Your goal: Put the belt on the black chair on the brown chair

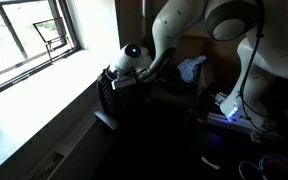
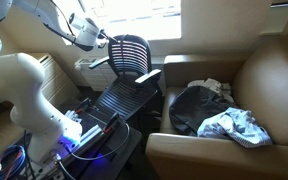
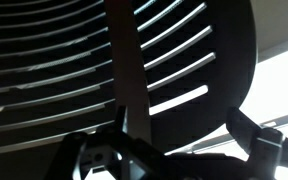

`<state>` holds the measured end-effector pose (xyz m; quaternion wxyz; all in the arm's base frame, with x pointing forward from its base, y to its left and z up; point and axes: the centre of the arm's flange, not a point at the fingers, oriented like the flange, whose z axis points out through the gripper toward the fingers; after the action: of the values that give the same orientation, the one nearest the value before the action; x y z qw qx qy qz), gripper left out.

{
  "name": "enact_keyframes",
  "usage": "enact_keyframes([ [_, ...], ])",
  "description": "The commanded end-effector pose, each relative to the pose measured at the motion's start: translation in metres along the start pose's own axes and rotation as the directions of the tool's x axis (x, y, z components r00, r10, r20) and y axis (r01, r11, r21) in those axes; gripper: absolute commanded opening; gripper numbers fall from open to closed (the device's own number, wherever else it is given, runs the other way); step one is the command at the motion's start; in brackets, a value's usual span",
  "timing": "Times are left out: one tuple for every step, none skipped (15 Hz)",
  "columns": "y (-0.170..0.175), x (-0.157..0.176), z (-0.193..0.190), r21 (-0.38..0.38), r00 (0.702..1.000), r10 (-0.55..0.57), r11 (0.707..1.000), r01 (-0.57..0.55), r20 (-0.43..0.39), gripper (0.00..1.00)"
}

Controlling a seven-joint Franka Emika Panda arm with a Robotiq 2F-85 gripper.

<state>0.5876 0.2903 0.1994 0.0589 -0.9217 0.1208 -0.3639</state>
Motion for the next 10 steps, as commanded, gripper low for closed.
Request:
enact_keyframes([
  [-0.016,-0.016,0.006,0.053,0.983,-0.169,0.983,0.173,-0.071,1.0],
  [-0.022,-0.021,0.009,0.06,0.974,-0.213,0.974,0.218,-0.082,1.0],
  [-0.028,-0.03,0.013,0.061,0.962,-0.26,0.962,0.265,-0.087,1.0],
  [-0.033,-0.039,0.017,0.061,0.948,-0.307,0.948,0.313,-0.086,1.0],
  [-0.035,-0.049,0.023,0.055,0.932,-0.354,0.932,0.359,-0.081,1.0],
  [-0.035,-0.036,0.009,0.046,0.964,-0.26,0.964,0.263,-0.058,1.0],
  [-0.037,-0.047,0.014,0.044,0.955,-0.292,0.955,0.294,-0.055,1.0],
  [-0.038,-0.053,0.018,0.043,0.95,-0.309,0.949,0.311,-0.054,1.0],
  [-0.039,-0.055,0.021,0.043,0.946,-0.318,0.946,0.321,-0.055,1.0],
  [-0.034,-0.056,0.021,0.015,0.933,-0.353,0.935,0.355,-0.073,1.0],
])
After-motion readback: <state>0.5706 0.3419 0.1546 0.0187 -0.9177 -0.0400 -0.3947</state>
